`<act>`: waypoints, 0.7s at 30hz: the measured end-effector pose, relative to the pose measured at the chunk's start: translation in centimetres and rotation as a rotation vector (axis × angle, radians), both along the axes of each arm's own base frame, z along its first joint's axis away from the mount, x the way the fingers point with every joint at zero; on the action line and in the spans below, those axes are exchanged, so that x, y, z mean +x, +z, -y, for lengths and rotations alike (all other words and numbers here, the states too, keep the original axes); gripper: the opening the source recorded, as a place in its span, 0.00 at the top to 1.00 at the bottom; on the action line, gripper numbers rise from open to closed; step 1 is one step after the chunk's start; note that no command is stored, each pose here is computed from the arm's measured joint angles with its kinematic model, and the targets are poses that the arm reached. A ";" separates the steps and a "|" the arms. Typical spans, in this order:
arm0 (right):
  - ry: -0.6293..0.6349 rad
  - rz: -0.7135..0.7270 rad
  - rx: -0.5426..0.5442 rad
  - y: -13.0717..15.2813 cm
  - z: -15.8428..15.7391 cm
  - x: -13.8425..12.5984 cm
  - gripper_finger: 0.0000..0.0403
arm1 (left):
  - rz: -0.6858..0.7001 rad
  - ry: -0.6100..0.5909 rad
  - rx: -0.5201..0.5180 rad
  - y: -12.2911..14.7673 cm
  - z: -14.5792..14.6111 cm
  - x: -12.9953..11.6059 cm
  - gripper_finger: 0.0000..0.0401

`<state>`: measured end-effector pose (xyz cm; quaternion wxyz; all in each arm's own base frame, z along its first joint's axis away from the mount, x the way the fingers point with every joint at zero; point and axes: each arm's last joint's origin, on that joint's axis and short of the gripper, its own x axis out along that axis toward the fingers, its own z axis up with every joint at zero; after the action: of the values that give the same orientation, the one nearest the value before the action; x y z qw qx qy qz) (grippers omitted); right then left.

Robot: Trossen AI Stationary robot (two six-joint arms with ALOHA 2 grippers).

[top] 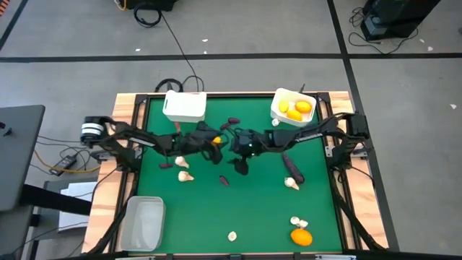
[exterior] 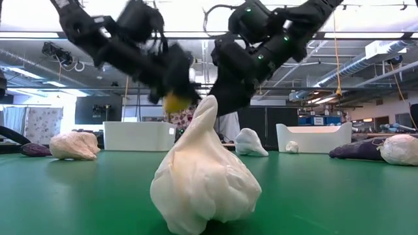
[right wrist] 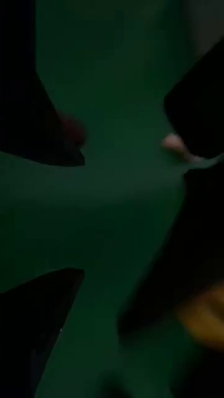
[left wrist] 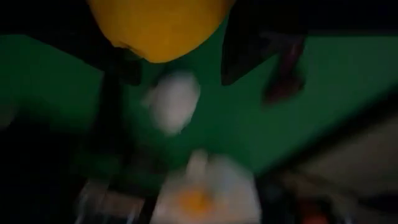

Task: Sort produce into baskets
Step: Put the top yellow lemon into the white right bin

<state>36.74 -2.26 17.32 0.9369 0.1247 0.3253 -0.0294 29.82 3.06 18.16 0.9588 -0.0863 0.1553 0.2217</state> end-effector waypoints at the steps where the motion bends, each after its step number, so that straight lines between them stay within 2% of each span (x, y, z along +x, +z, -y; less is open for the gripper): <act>1: -0.010 0.046 0.018 -0.2 -0.1 -0.1 0.28 | 0.067 -0.003 -0.006 0.9 0.2 0.0 0.45; 4: -0.033 0.200 0.023 -0.2 -0.3 -0.1 0.28 | 0.264 0.000 -0.066 2.8 0.4 0.2 0.45; 7: -0.071 0.315 -0.044 0.1 -0.6 -0.2 0.28 | 0.389 0.014 -0.135 3.7 0.4 0.3 0.45; 9: -0.084 0.377 -0.083 0.5 -0.8 -0.2 0.28 | 0.423 0.018 -0.149 4.0 0.4 0.3 0.45; 14: -0.114 0.525 -0.098 1.7 -1.1 -0.1 0.28 | 0.453 0.020 -0.166 4.2 0.4 0.3 0.45; 21: -0.187 0.584 -0.141 2.1 -1.0 -0.2 0.28 | 0.508 0.032 -0.204 4.6 0.3 0.3 0.44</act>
<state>36.57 -1.23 19.40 0.9903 0.0921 0.0266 -0.1006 30.09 2.74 22.74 0.9496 -0.2379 -0.0701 0.1914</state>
